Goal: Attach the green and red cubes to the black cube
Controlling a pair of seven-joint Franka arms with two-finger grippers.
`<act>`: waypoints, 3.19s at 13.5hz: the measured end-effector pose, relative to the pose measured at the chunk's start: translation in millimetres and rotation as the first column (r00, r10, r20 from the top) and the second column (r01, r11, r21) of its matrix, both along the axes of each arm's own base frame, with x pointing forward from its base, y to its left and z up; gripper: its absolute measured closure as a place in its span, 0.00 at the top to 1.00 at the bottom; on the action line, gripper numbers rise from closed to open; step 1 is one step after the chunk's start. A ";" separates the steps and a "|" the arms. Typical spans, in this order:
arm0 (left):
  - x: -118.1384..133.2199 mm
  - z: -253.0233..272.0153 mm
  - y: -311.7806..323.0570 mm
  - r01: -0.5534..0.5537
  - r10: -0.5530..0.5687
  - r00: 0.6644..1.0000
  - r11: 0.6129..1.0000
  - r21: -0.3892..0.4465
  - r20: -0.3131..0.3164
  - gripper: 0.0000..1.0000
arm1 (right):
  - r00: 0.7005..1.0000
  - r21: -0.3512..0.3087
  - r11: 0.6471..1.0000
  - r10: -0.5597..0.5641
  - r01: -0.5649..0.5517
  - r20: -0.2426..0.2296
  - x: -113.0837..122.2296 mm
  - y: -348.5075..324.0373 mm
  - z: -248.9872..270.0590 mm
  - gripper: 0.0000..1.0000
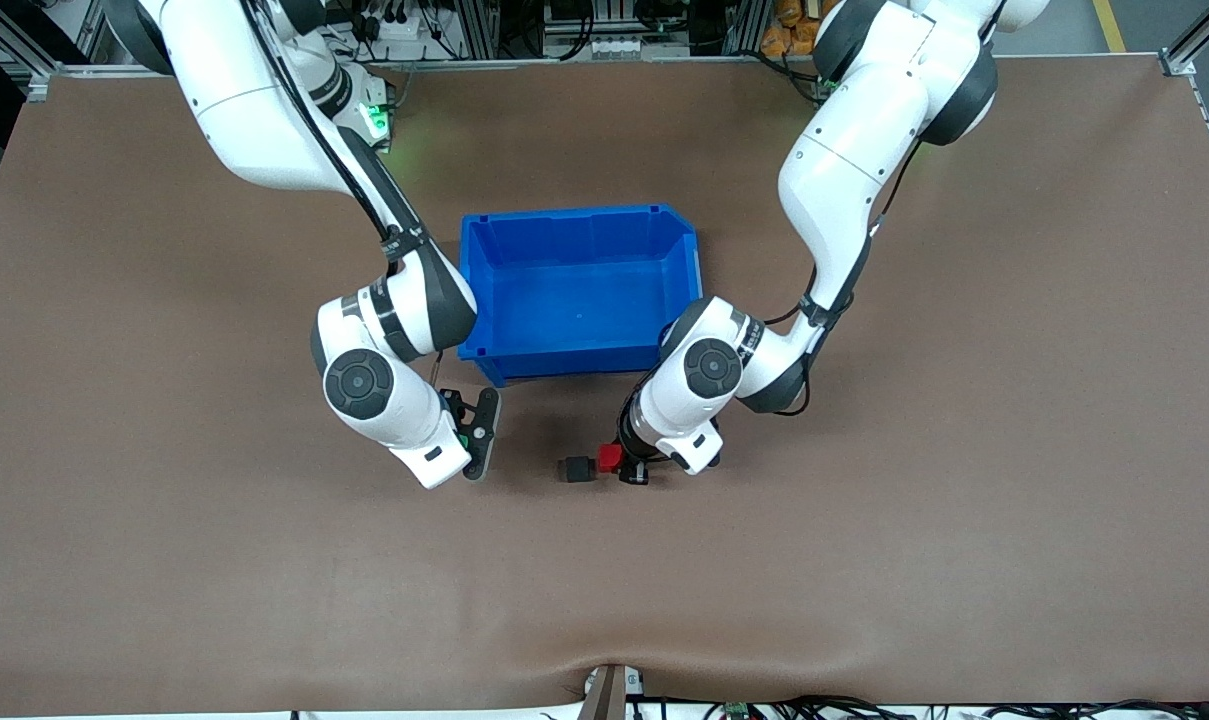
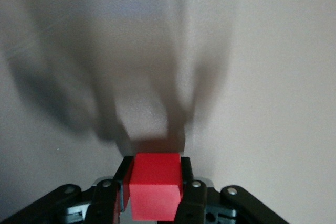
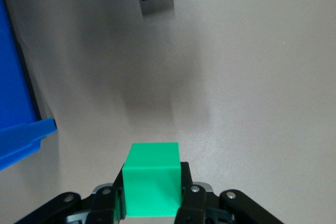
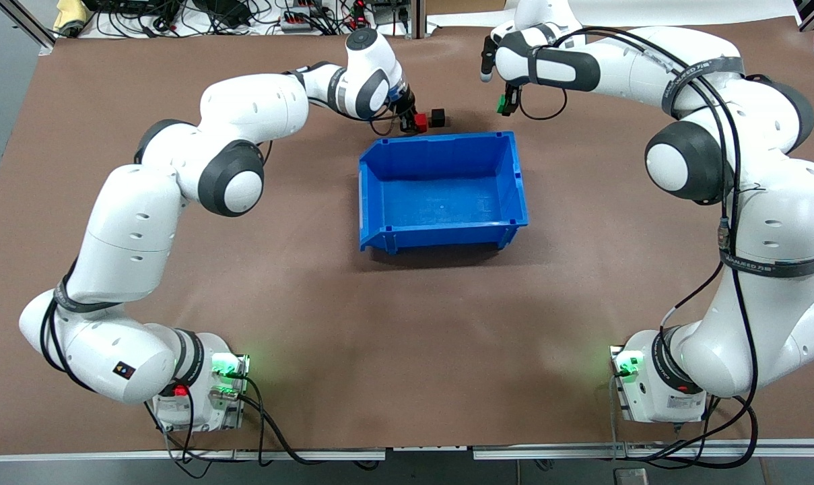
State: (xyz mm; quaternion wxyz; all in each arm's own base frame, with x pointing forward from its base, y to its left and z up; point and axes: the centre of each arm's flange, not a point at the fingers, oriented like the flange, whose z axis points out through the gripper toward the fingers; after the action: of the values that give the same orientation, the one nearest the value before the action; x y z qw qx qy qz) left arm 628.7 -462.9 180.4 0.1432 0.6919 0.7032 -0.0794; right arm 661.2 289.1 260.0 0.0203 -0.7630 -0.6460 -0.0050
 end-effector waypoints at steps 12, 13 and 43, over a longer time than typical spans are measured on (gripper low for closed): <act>6.7 -1.0 -6.7 -0.022 0.022 1.000 1.000 -0.016 0.012 0.40 | 1.000 -0.002 1.000 -0.004 0.004 0.004 2.0 -2.5 1.5 0.39; 6.6 -1.0 -6.7 -0.022 0.022 1.000 1.000 -0.016 0.012 0.40 | 1.000 -0.002 1.000 -0.004 0.004 0.004 2.0 -2.4 1.5 0.39; 32.3 146.0 35.4 -0.055 0.058 0.995 0.998 0.042 -0.076 1.00 | 0.998 0.026 0.999 -0.036 0.035 0.042 -6.7 71.4 -25.1 0.39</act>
State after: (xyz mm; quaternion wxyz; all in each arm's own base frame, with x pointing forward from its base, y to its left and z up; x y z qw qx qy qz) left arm 661.0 -427.5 326.4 0.1041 0.6710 0.7289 -0.0880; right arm 654.6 360.5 234.9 0.0161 -0.7738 -0.6325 -0.0300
